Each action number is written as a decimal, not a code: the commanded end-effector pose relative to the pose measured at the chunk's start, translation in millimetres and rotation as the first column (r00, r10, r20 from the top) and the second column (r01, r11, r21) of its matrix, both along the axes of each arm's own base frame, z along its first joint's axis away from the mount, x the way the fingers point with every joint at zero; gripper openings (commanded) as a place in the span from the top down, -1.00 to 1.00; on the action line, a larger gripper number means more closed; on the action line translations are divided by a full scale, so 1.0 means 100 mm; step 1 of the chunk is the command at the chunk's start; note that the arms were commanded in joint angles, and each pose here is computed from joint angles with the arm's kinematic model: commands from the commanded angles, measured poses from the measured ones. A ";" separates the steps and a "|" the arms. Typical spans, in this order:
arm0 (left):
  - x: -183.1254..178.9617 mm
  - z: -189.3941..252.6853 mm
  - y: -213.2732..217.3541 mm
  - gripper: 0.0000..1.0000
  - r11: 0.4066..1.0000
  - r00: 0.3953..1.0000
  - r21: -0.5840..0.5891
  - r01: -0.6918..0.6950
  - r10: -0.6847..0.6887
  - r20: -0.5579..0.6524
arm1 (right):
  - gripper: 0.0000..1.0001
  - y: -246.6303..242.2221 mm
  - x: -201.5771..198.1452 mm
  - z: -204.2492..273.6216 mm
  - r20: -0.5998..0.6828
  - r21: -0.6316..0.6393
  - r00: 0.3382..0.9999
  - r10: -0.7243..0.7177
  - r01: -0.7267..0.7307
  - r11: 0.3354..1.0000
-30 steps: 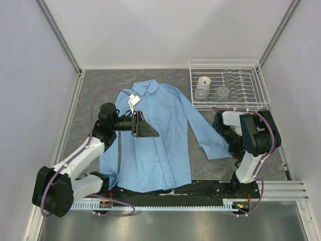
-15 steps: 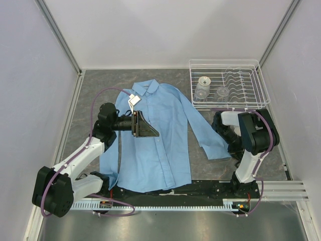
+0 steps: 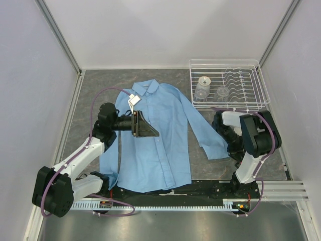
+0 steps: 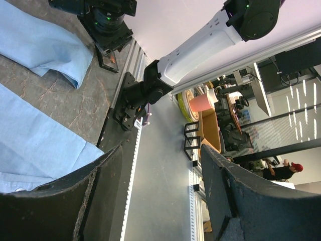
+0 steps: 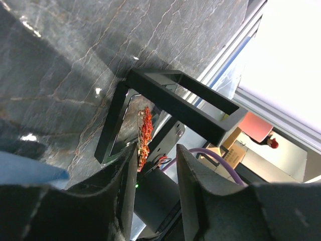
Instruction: Remove the brooch from the garment
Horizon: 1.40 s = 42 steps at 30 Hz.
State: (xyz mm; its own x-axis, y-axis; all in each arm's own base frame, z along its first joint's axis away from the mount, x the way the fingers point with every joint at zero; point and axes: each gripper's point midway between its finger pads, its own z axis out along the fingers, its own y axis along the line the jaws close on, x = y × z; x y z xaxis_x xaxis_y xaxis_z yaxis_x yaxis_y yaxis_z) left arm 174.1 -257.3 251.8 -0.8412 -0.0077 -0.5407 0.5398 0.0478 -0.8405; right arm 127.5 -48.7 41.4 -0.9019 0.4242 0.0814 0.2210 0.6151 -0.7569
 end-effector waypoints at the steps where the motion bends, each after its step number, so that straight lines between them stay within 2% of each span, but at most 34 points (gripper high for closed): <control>1: -0.04 0.06 0.02 -0.38 1.000 1.000 -0.017 0.021 -0.021 0.017 | 0.07 0.04 -0.01 0.09 0.032 0.027 0.999 0.005 -0.006 1.000; 11: -0.03 0.06 0.02 -0.39 1.000 1.000 -0.016 0.018 -0.018 0.016 | 0.03 0.06 -0.03 0.12 0.039 0.034 0.999 0.007 -0.008 0.999; 25: -0.02 0.04 0.03 -0.39 1.000 1.000 -0.015 0.019 -0.019 0.010 | -0.05 -0.06 -0.03 0.22 0.027 -0.071 1.000 0.011 -0.009 0.997; 27: -0.02 0.05 0.03 -0.38 1.000 1.000 -0.015 0.019 -0.019 0.010 | -0.21 -0.05 -0.03 0.23 0.032 -0.070 0.999 0.013 -0.010 0.997; 30: -0.02 0.05 0.03 -0.39 1.000 1.000 -0.016 0.019 -0.019 0.013 | -0.23 -0.03 -0.03 0.22 0.027 -0.055 1.000 0.015 -0.013 0.998; 35: -0.01 0.05 0.03 -0.39 1.000 1.000 -0.016 0.016 -0.016 0.013 | -0.53 0.06 -0.01 0.24 0.041 -0.032 0.997 0.065 -0.064 0.997; 42: 0.03 0.03 0.06 -0.38 1.000 1.000 -0.013 0.001 -0.001 0.008 | -0.59 0.15 0.04 0.28 0.103 -0.015 0.989 0.106 -0.105 0.994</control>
